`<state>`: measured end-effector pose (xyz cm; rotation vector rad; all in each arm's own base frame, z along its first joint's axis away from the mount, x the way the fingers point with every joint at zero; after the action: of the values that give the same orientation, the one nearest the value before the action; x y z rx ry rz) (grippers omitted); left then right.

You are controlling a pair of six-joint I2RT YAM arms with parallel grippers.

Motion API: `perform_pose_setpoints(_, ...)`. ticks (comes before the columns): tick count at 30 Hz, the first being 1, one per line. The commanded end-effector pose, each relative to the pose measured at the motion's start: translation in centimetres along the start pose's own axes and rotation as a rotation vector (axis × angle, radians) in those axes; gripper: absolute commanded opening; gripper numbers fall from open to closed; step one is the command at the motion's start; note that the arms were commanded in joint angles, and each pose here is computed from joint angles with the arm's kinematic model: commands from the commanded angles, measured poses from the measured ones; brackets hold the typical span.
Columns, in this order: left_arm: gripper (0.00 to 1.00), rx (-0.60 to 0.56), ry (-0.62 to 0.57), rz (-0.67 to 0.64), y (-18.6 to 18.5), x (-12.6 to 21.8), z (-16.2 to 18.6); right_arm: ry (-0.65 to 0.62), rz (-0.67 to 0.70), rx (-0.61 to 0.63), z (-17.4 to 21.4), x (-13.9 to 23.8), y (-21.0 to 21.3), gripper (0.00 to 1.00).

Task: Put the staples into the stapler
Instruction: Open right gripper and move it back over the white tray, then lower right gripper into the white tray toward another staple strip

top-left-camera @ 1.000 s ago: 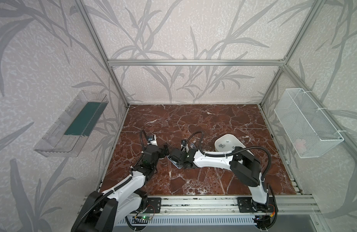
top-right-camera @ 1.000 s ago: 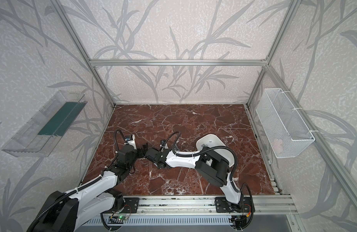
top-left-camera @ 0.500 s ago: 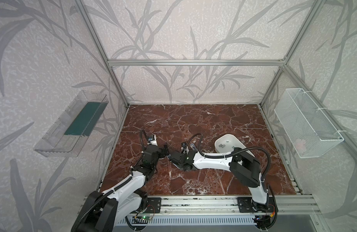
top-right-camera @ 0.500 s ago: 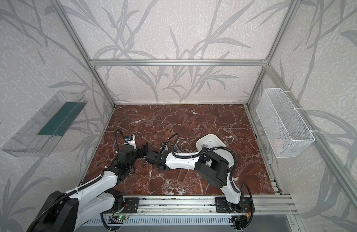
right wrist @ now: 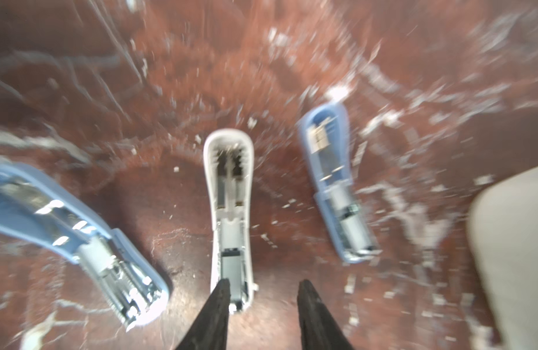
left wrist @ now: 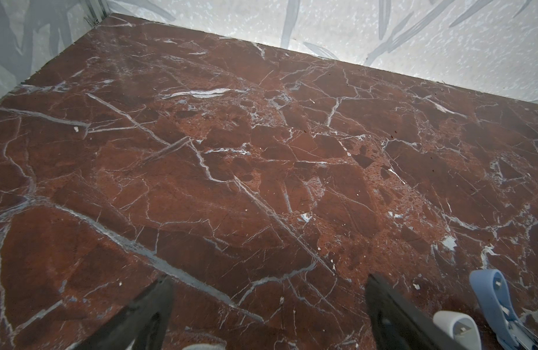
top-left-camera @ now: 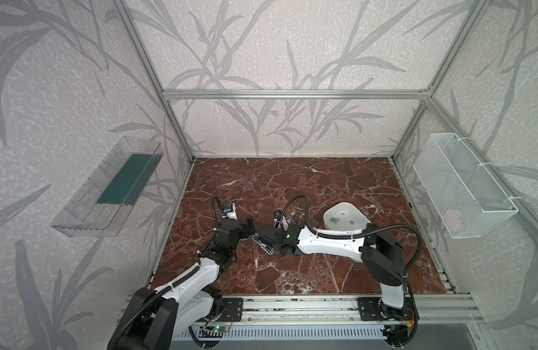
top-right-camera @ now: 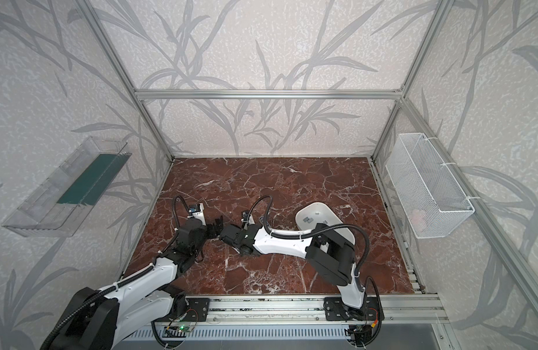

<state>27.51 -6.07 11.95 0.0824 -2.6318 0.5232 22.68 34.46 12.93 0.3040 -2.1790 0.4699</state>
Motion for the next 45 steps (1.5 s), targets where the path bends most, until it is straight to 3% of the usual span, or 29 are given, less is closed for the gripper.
perform_pose_setpoints(1, 0.99, 0.016, -0.030, 0.019, 0.0, 0.5, -0.3, -0.078, 0.114, 0.000, -1.3, 3.6, -6.9, 0.41)
perform_pose_setpoints(5, 0.99, 0.018, -0.054, 0.021, 0.2, 0.9, -0.5, -0.116, 0.153, -0.064, -0.1, 4.0, -13.7, 0.40)
perform_pose_setpoints(8, 0.99, 0.011, -0.061, 0.008, 0.3, 0.8, -0.6, -0.123, 0.200, -0.108, 1.1, 4.5, -17.9, 0.46)
perform_pose_setpoints(11, 0.99, 0.002, -0.067, 0.005, 0.2, 0.6, -0.8, -0.096, 0.156, -0.211, 2.0, 4.4, -21.7, 0.48)
perform_pose_setpoints(15, 0.99, -0.011, -0.060, 0.017, -0.2, 0.3, -0.9, -0.024, 0.080, -0.321, 3.8, 3.5, -25.4, 0.33)
perform_pose_setpoints(17, 0.99, -0.029, -0.049, 0.046, -0.6, 0.2, -0.8, 0.015, 0.133, -0.304, 4.6, 3.3, -26.6, 0.35)
perform_pose_setpoints(22, 0.99, -0.065, -0.074, 0.018, -0.8, -0.9, -1.4, 0.073, 0.223, -0.281, 6.9, 1.9, -27.5, 0.41)
perform_pose_setpoints(26, 0.99, -0.109, 0.019, 0.037, -1.8, -2.1, -0.6, 0.136, 0.116, -0.343, 8.1, -0.8, -26.9, 0.37)
perform_pose_setpoints(30, 0.99, -0.109, 0.022, 0.011, -1.7, -2.4, -0.7, 0.115, 0.041, -0.354, 6.4, -2.9, -26.3, 0.37)
perform_pose_setpoints(34, 0.99, -0.111, 0.023, 0.018, -1.8, -2.4, -0.6, 0.115, -0.046, -0.455, 4.8, -5.1, -26.7, 0.37)
perform_pose_setpoints(45, 0.99, -0.127, 0.062, 0.022, -2.3, -3.0, -0.3, 0.203, -0.123, -0.551, 4.6, -9.3, -25.7, 0.34)
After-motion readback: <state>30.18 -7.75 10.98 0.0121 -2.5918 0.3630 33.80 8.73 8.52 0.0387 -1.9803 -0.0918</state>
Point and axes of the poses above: each gripper's point midway between its finger pads, its own x axis back along the fingers, its own y axis along the line the jaws close on, z = x × y, the point moved 4 cm from there along x, back along the fingers, and after that the axes turned 11 degrees about x, right-handed, at the moved point
